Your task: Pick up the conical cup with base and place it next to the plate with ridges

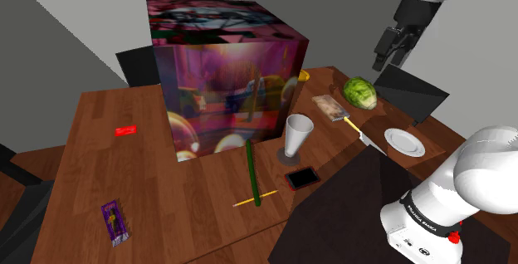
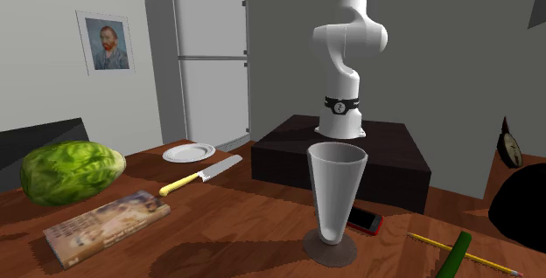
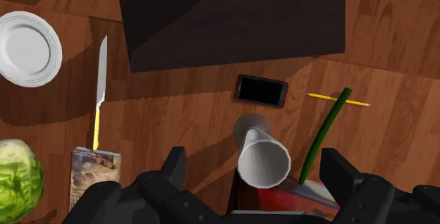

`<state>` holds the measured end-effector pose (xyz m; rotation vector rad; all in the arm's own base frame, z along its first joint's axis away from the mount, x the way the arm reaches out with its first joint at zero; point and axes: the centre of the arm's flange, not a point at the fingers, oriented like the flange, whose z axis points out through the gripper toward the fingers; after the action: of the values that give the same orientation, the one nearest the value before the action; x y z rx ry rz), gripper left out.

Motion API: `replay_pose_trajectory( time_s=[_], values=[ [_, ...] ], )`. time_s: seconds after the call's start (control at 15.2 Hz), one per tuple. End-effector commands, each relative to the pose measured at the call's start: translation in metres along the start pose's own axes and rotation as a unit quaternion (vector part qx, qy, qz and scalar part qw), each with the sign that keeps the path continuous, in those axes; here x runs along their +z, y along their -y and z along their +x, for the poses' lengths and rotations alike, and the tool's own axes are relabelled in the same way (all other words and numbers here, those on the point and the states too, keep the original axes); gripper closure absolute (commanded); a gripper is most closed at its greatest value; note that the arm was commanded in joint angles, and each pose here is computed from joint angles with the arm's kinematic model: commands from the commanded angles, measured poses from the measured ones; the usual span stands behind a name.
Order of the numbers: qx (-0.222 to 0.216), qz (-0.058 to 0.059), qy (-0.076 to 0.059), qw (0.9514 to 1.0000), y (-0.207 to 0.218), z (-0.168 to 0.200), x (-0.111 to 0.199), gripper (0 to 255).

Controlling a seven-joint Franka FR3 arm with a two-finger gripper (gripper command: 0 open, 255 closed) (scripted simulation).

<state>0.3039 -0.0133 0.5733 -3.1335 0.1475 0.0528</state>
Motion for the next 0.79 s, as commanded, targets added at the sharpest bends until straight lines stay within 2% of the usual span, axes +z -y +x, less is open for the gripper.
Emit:
replay_pose_trajectory(
  time_s=[0.0,0.73],
  values=[
    [0.0,0.0,0.0,1.0,0.0,0.0,0.0,0],
    [0.011,0.043,-0.002,0.999,-0.017,0.069,0.128,0]
  ],
)
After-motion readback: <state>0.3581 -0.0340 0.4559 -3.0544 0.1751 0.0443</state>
